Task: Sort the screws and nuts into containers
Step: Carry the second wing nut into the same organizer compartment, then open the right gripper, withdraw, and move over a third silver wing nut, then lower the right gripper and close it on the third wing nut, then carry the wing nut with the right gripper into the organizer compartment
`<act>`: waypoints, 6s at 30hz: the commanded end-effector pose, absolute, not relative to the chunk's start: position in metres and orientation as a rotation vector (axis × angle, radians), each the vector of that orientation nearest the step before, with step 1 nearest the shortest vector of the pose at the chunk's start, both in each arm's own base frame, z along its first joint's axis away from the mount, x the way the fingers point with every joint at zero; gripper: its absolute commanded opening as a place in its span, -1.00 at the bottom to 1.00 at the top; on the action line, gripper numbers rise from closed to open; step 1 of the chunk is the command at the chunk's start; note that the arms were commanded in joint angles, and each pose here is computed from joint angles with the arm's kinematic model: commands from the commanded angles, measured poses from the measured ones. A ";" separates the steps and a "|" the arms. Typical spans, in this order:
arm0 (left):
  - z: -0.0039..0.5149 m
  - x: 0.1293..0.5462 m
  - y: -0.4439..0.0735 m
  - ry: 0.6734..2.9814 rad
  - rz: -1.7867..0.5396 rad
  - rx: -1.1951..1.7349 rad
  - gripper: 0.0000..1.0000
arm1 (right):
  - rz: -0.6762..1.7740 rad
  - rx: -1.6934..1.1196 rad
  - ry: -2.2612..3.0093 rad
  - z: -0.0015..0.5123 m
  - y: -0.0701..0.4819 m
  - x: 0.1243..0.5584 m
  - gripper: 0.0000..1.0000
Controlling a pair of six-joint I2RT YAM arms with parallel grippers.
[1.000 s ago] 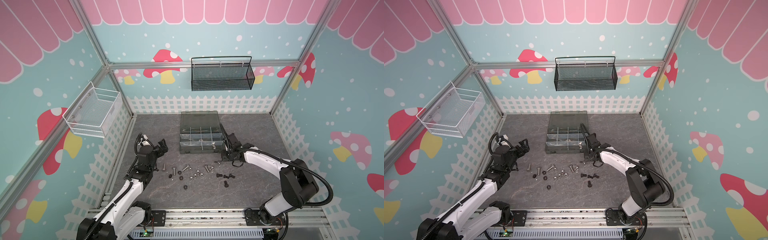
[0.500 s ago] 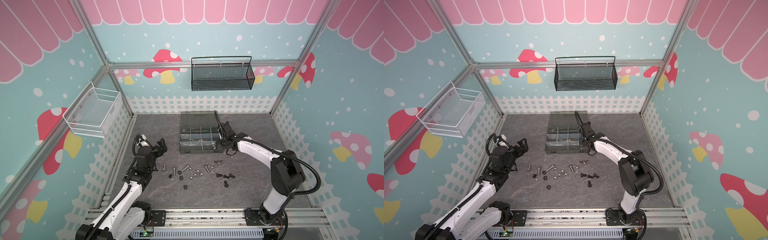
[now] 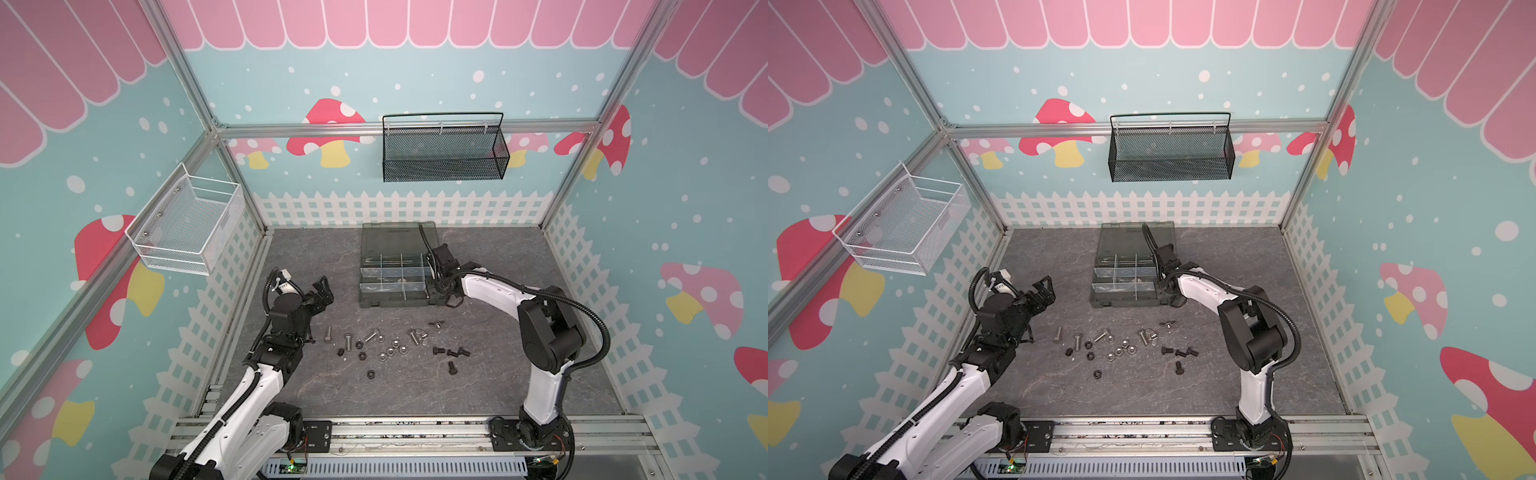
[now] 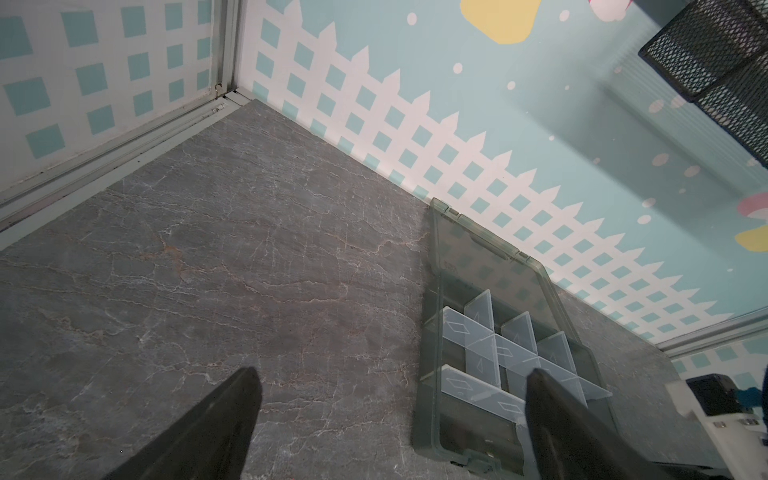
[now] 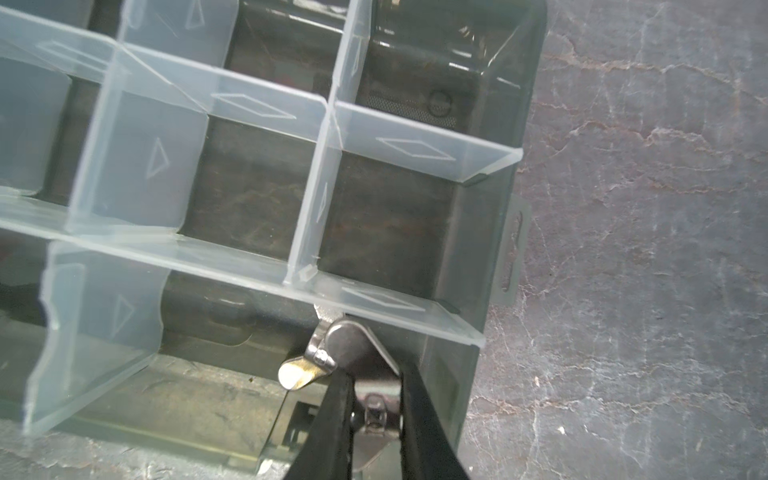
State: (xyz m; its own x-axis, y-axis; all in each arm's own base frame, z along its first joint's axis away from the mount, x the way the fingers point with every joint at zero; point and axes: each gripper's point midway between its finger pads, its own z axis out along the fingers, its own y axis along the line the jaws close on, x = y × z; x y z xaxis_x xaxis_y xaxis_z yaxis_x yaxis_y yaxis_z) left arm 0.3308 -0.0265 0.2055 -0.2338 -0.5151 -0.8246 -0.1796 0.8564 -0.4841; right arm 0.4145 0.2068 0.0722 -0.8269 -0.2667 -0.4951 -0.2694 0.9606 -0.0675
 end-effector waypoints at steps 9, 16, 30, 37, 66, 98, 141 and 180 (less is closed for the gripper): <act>0.206 0.327 -0.024 1.813 -0.322 -0.534 1.00 | -0.038 -0.385 2.629 0.058 0.200 0.411 -0.52; 0.206 0.324 -0.022 1.814 -0.304 -0.535 1.00 | -0.029 -0.376 2.615 0.066 0.199 0.410 -0.27; 0.209 0.319 -0.020 1.815 -0.292 -0.524 0.99 | 0.075 -0.296 2.562 0.101 0.197 0.393 0.06; 0.204 0.323 -0.023 1.827 -0.301 -0.522 1.00 | 0.110 -0.163 2.592 0.094 0.183 0.360 0.40; 0.194 0.329 -0.027 1.837 -0.326 -0.530 0.99 | -0.036 0.024 2.644 0.051 0.180 0.332 0.96; 0.194 0.333 -0.030 1.838 -0.347 -0.534 1.00 | -0.118 -0.078 2.772 0.025 0.167 0.294 0.88; 0.194 0.328 -0.026 1.830 -0.328 -0.543 1.00 | 0.004 -0.194 2.780 0.016 0.193 0.304 -0.23; 0.193 0.326 -0.024 1.834 -0.324 -0.551 1.00 | 0.206 -0.364 2.475 0.114 0.254 0.391 -0.92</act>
State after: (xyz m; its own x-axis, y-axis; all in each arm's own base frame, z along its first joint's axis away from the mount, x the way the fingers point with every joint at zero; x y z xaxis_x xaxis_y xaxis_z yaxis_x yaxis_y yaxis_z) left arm 0.3306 -0.0252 0.1990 -0.2444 -0.5153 -0.8214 -0.1960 0.8559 -0.4786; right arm 0.3819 0.2465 0.1210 -0.7741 -0.1799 -0.6070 -0.2755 0.9590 0.0671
